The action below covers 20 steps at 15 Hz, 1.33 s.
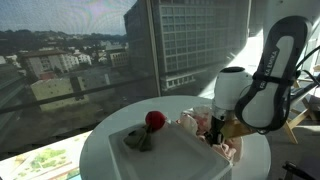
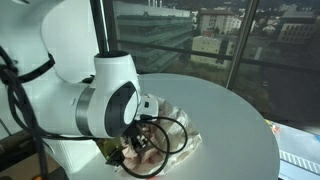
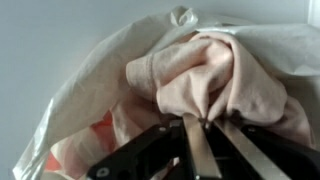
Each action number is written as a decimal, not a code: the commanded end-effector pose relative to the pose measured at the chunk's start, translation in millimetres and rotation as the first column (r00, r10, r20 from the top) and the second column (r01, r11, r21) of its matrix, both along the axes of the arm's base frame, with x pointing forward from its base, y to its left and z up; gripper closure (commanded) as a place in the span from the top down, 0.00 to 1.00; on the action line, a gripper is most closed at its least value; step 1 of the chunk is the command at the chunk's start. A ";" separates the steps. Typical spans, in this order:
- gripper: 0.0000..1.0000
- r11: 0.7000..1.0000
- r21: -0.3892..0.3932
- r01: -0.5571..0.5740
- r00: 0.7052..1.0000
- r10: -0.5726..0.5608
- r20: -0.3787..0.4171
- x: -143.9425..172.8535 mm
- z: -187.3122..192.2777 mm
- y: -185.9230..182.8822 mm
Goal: Remove the objects in the plastic bag
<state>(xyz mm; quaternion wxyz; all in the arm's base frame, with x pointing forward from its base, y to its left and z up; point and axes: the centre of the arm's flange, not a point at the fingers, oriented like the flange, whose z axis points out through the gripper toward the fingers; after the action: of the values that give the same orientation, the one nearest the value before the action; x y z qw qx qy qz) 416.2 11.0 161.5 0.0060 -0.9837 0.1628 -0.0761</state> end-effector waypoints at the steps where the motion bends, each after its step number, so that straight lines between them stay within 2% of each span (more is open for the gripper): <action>1: 0.03 0.999 -0.022 0.041 0.998 -0.042 -0.041 2.3 37.6 15.3; 4: 0.03 0.996 -0.071 0.060 0.994 -0.066 -0.085 5.7 67.7 33.2; 6: 0.03 0.991 -0.118 0.066 0.994 -0.076 -0.084 10.0 94.1 45.2; 10: 0.03 0.949 -0.305 0.077 0.994 -0.097 -0.052 17.2 157.2 66.8; 14: 0.03 0.902 -0.423 0.083 0.996 -0.066 0.054 18.5 220.4 94.6; 18: 0.03 0.888 -0.456 0.065 0.979 0.031 0.200 22.1 273.1 138.0; 20: 0.03 0.886 -0.461 0.046 0.956 0.094 0.278 21.3 295.6 161.3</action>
<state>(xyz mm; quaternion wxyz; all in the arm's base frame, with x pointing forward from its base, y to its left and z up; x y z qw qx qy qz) 435.3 144.4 421.9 -0.2012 -0.9489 0.1417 -0.1975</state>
